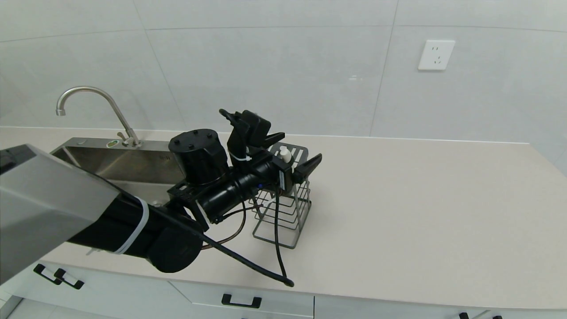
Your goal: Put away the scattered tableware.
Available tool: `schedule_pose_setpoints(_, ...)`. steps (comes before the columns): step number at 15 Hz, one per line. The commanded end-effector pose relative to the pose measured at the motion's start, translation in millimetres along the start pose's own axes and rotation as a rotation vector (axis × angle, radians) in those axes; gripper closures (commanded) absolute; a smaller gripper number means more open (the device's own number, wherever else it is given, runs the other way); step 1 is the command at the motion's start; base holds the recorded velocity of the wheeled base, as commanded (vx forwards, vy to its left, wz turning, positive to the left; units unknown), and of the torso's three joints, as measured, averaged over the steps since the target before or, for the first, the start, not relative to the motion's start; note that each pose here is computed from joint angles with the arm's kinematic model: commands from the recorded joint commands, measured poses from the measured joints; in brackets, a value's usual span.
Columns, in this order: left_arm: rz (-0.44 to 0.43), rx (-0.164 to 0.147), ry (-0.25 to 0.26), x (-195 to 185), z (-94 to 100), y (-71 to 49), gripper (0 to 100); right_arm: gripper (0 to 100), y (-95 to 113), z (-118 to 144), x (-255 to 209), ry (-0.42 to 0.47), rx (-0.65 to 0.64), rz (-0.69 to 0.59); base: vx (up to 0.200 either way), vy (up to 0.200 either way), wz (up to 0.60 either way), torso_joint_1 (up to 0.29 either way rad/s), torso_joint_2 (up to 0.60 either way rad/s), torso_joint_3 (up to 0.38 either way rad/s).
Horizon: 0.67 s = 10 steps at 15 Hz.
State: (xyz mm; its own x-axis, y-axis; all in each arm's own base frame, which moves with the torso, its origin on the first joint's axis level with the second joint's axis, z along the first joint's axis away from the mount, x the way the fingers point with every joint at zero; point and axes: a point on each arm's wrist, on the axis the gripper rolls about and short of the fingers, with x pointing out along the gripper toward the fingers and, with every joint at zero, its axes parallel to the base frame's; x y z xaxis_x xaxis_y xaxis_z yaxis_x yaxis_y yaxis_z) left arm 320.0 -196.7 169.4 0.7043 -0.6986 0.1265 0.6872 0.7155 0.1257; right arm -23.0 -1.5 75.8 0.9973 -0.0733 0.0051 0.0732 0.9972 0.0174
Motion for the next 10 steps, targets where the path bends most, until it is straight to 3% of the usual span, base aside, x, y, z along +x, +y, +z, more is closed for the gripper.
schedule_pose_setpoints(1,-0.003,0.006,-0.027,-3,9.0,-0.1,0,100,0,0,0,0.000,0.000,0.000,0.000,0.000,0.00,0.000,0.00,0.000)
schedule_pose_setpoints(2,-0.002,0.009,-0.039,-5,13.2,-0.2,0,100,0,0,0,0.001,0.000,0.001,0.000,0.000,0.00,0.000,0.00,0.000)
schedule_pose_setpoints(5,0.004,0.039,-0.158,-36,60.1,-4.4,0,100,0,0,0,0.000,0.000,0.000,0.000,0.000,0.00,0.000,0.00,0.000)
schedule_pose_setpoints(10,0.042,0.104,-0.427,-163,164.5,-25.0,0,100,0,0,0,0.002,-0.003,0.000,0.000,0.000,0.00,0.000,0.00,0.000)
